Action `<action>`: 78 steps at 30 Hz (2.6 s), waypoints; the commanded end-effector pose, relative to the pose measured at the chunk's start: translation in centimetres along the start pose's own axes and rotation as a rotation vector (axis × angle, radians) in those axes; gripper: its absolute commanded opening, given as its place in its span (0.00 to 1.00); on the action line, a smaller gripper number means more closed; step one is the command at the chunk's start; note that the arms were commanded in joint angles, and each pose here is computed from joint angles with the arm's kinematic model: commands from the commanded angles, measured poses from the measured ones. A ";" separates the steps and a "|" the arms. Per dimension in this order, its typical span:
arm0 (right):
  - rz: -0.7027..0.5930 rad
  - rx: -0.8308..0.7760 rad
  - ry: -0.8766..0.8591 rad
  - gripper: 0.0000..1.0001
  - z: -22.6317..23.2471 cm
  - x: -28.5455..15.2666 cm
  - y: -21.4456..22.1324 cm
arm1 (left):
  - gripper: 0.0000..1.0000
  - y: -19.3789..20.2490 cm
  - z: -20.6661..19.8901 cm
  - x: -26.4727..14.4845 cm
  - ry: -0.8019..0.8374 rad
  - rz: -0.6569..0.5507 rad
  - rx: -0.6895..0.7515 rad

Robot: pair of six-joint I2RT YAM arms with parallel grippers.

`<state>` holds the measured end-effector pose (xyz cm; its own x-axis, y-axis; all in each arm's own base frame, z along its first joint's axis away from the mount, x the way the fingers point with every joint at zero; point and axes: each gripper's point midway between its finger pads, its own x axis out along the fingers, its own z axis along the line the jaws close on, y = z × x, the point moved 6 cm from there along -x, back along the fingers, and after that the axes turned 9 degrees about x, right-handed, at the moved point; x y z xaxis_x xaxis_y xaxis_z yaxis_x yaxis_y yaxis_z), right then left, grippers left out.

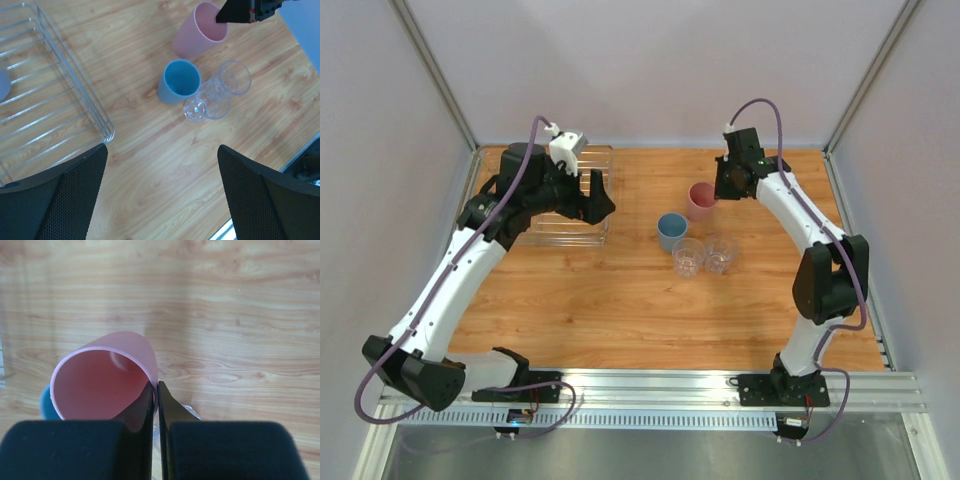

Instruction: Load the cups into the dish rack

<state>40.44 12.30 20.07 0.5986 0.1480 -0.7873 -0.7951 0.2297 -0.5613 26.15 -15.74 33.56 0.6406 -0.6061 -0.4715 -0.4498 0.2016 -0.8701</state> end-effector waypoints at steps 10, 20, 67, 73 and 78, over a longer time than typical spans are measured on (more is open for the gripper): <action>-0.413 0.057 -0.460 0.00 8.7 -16.9 -5.9 | 0.96 -9.7 -3.0 2.5 -0.024 -0.190 0.168; -0.256 0.128 -0.787 0.00 11.3 -22.0 -5.2 | 1.00 -6.7 -4.6 -0.8 0.209 -0.354 0.826; 0.064 0.169 -0.859 0.56 11.1 -23.1 -1.5 | 0.39 -8.1 -4.2 3.5 0.399 -0.534 0.835; -0.041 0.143 -0.761 0.70 9.5 -26.9 -3.1 | 0.39 -6.4 -3.1 4.1 0.383 -0.486 0.796; -0.009 0.115 -0.920 0.68 11.7 -28.1 -2.7 | 0.39 -5.2 -3.1 4.5 0.398 -0.461 0.777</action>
<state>27.80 17.46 46.74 0.5553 0.7895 -0.2614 -0.7688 0.3675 -0.5233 30.11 -21.91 34.76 0.3486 -0.9239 -0.1577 0.3650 0.2888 -0.8851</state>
